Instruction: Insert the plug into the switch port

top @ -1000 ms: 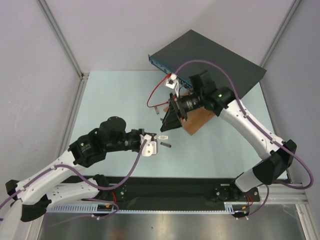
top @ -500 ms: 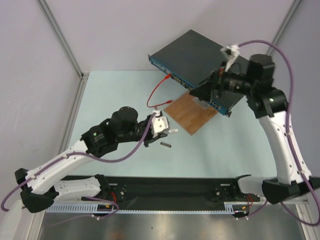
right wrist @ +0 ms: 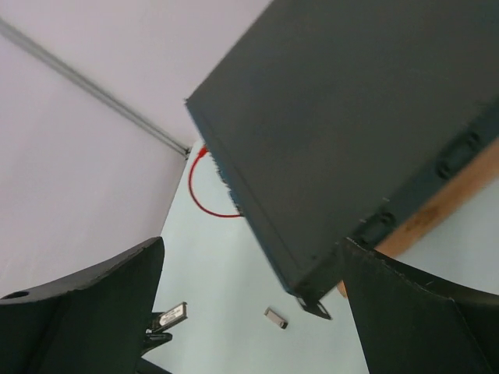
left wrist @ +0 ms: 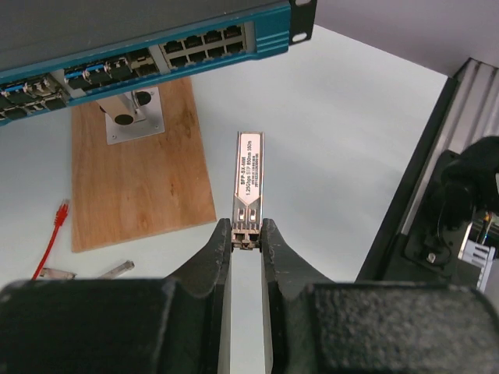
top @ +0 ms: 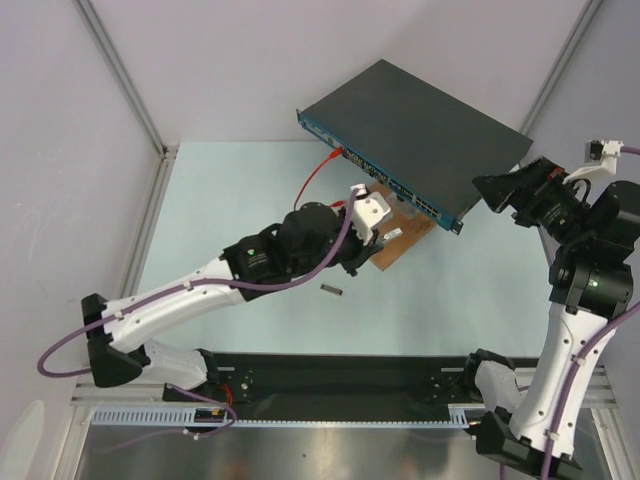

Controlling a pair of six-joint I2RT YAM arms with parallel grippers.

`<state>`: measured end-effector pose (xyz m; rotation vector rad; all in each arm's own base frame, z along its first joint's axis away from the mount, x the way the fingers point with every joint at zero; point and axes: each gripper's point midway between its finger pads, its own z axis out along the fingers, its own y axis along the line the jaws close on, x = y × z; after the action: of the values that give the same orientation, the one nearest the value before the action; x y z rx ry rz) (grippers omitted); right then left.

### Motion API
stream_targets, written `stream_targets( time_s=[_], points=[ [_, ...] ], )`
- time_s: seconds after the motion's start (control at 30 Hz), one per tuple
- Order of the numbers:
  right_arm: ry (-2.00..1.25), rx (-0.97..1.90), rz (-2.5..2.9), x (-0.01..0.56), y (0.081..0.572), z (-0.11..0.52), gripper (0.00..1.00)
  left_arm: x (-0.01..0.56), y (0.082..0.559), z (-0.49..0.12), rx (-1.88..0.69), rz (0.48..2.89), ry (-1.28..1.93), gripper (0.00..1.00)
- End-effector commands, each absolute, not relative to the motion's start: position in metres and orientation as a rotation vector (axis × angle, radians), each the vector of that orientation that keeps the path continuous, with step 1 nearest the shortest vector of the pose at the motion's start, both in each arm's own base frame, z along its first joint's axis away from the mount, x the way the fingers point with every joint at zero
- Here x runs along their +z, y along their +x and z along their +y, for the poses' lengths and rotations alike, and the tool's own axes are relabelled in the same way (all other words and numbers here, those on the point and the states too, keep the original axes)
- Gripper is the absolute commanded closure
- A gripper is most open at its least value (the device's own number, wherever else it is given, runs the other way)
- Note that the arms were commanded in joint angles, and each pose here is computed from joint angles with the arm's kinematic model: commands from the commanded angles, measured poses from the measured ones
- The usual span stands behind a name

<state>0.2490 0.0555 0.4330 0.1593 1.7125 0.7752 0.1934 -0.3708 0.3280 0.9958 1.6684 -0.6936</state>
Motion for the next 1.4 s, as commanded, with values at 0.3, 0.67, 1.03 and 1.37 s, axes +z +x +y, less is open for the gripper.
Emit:
stream_targets(
  time_s=[0.3, 0.67, 1.03, 1.37],
  points=[
    [0.502, 1.1, 1.763, 0.362, 0.275, 0.015, 0.0, 0.355, 0.234, -0.394, -0.628, 1.681, 0.725, 1.0],
    [0.467, 1.172, 1.724, 0.341, 0.303, 0.032, 0.04, 0.347, 0.251, -0.407, -0.598, 1.714, 0.7, 1.0],
    [0.421, 1.172, 1.766, 0.325, 0.304, 0.044, 0.57, 0.351, 0.276, -0.416, -0.578, 1.714, 0.677, 1.0],
    [0.403, 1.169, 1.778, 0.322, 0.302, 0.048, 0.82, 0.337, 0.279, -0.421, -0.573, 1.741, 0.698, 1.0]
  ],
)
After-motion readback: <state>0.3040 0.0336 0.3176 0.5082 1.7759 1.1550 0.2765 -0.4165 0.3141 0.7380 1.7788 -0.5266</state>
